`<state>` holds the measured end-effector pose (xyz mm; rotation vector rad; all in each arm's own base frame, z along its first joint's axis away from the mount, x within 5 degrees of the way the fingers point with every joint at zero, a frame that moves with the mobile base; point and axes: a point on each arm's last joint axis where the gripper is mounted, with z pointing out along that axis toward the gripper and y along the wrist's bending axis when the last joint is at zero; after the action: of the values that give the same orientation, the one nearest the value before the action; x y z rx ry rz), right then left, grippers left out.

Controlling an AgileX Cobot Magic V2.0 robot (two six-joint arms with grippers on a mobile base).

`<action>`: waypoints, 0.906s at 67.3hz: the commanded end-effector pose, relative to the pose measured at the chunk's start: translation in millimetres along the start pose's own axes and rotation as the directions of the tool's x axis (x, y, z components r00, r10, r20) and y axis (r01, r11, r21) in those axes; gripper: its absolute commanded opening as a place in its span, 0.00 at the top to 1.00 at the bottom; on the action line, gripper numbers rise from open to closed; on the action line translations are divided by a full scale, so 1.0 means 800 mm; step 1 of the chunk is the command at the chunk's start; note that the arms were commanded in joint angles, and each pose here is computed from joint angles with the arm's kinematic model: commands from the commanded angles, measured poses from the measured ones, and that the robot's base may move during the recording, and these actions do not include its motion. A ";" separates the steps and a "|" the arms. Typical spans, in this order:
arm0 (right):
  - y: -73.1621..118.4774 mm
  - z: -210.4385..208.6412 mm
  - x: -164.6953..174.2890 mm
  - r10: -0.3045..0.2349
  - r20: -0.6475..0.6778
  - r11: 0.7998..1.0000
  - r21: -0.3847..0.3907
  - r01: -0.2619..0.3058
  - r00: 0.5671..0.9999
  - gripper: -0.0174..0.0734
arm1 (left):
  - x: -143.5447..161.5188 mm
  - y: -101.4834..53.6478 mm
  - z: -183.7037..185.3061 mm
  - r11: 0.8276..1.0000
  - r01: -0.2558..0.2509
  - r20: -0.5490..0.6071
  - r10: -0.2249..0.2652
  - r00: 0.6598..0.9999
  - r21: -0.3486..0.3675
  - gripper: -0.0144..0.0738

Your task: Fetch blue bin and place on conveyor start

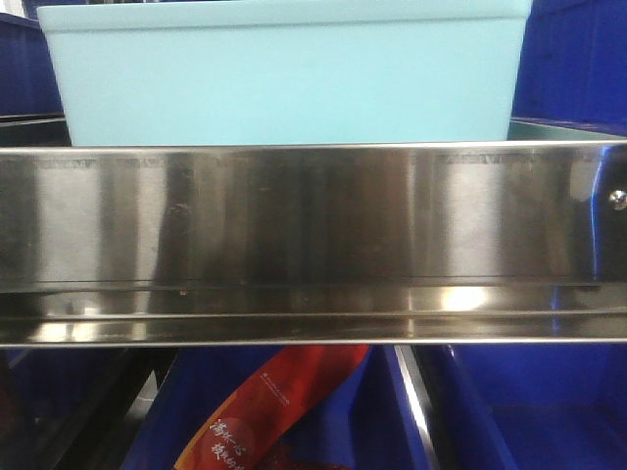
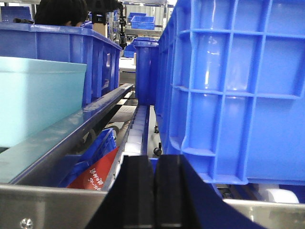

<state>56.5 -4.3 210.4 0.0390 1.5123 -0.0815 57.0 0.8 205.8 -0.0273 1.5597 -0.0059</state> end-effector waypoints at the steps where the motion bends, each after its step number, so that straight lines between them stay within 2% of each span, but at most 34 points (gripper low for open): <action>1: 0.000 0.000 -0.002 -0.001 0.018 1.000 0.003 0.001 1.000 0.99 | -0.004 -0.001 -0.001 1.000 0.002 0.027 -0.002 1.000 0.008 0.96; 45: 0.000 0.000 -0.002 -0.001 0.018 1.000 0.003 0.001 1.000 0.99 | -0.004 -0.001 -0.001 1.000 0.002 0.029 -0.002 1.000 0.008 0.96; 56: 0.000 0.000 -0.003 -0.001 0.021 1.000 0.003 0.001 1.000 0.99 | -0.011 -0.001 -0.001 1.000 0.002 0.089 -0.002 0.996 0.010 0.96; 61: 0.000 -0.001 -0.007 -0.002 0.057 1.000 0.005 0.001 0.998 0.99 | -0.014 -0.001 -0.001 1.000 0.016 0.119 -0.017 0.993 0.013 0.96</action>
<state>56.5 -4.3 211.2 0.0389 1.5043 -0.0819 56.8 0.7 210.9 -0.0257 1.5042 -0.0066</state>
